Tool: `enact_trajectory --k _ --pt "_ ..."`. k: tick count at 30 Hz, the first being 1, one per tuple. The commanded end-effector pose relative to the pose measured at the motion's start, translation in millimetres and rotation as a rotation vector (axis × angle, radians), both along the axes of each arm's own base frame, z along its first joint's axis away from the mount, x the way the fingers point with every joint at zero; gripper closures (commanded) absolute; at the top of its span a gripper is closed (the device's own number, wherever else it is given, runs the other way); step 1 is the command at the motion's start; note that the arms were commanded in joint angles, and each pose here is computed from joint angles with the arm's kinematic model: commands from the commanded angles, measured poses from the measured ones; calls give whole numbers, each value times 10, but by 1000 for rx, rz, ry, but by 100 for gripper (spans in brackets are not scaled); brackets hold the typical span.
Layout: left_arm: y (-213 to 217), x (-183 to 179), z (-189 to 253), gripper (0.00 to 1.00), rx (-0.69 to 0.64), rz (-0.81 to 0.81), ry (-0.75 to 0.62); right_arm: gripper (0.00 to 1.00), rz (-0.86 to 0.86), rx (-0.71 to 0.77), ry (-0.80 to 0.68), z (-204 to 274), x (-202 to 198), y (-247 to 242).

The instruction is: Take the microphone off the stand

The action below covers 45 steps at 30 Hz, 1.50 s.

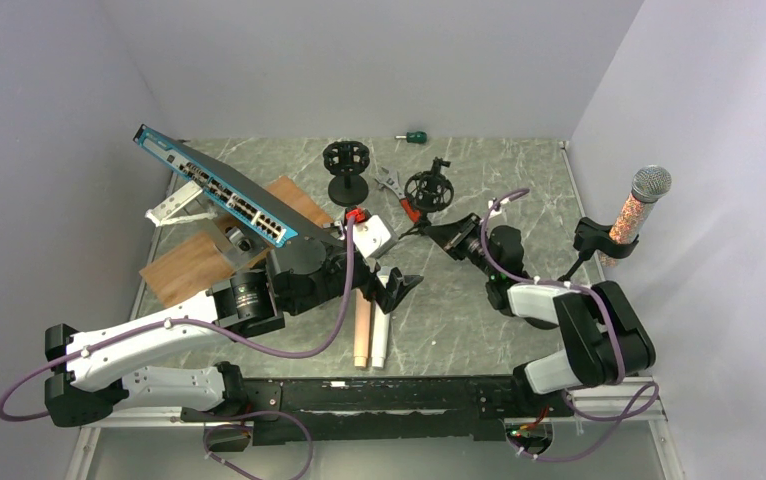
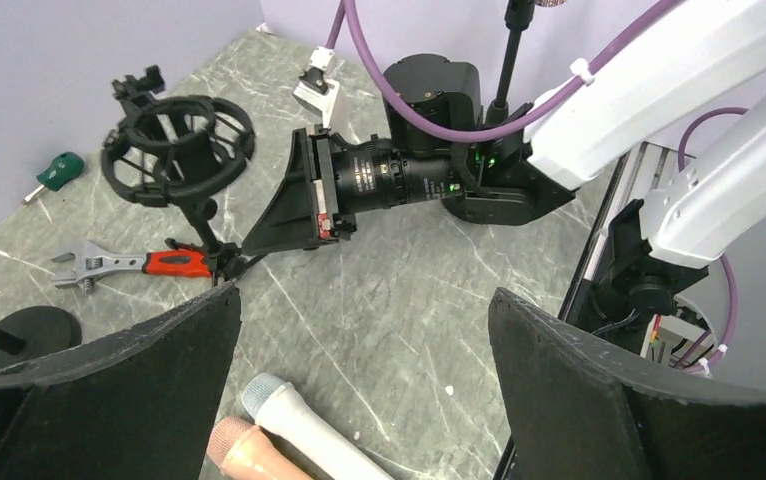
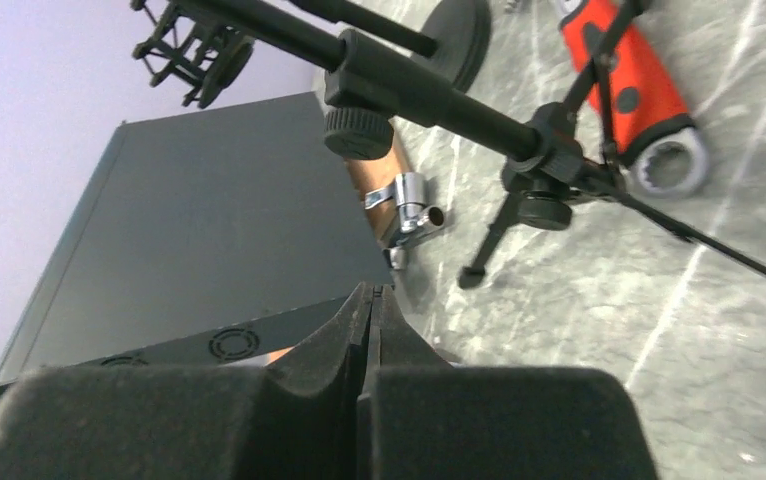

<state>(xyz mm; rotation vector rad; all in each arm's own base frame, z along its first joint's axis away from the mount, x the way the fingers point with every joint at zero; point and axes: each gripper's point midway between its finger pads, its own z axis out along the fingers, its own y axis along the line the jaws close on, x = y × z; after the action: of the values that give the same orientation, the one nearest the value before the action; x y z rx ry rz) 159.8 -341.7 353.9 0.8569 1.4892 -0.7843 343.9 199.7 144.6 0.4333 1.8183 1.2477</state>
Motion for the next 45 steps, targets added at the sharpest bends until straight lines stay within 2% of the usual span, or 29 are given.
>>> enact_trajectory --k 1,7,8,11,12,17,20,33,36,39,41,43,45 --pt "31 -6 143 4 -38 10 -35 100 -66 -153 -81 106 42 -173" --pt "10 -32 137 4 -39 -4 -27 100 -110 -262 -95 148 -115 -363" --pt "7 -34 144 4 -41 -6 -28 96 -107 -267 -95 169 -113 -363" --pt "10 -17 133 4 -39 4 -30 67 -84 -257 -93 242 -68 -309" --pt "13 -5 124 4 -36 10 -31 61 -74 -248 -90 251 -50 -281" --pt "35 50 93 4 -26 42 -40 47 -4 -154 -85 287 62 -79" --pt "42 54 98 4 -28 45 -41 43 14 -77 -88 308 137 15" --pt "86 13 188 4 -51 39 -48 44 1 -5 -103 425 511 130" --pt "98 -5 218 4 -60 33 -51 48 6 1 -94 414 570 161" --pt "112 9 224 4 -43 36 -82 58 4 5 -90 387 601 172" --pt "116 11 225 4 -42 38 -84 68 -3 4 -84 356 608 165" --pt "117 11 224 4 -41 38 -85 80 -10 -5 -77 321 617 152" --pt "114 9 222 4 -40 37 -85 98 -17 -14 -80 321 628 138"
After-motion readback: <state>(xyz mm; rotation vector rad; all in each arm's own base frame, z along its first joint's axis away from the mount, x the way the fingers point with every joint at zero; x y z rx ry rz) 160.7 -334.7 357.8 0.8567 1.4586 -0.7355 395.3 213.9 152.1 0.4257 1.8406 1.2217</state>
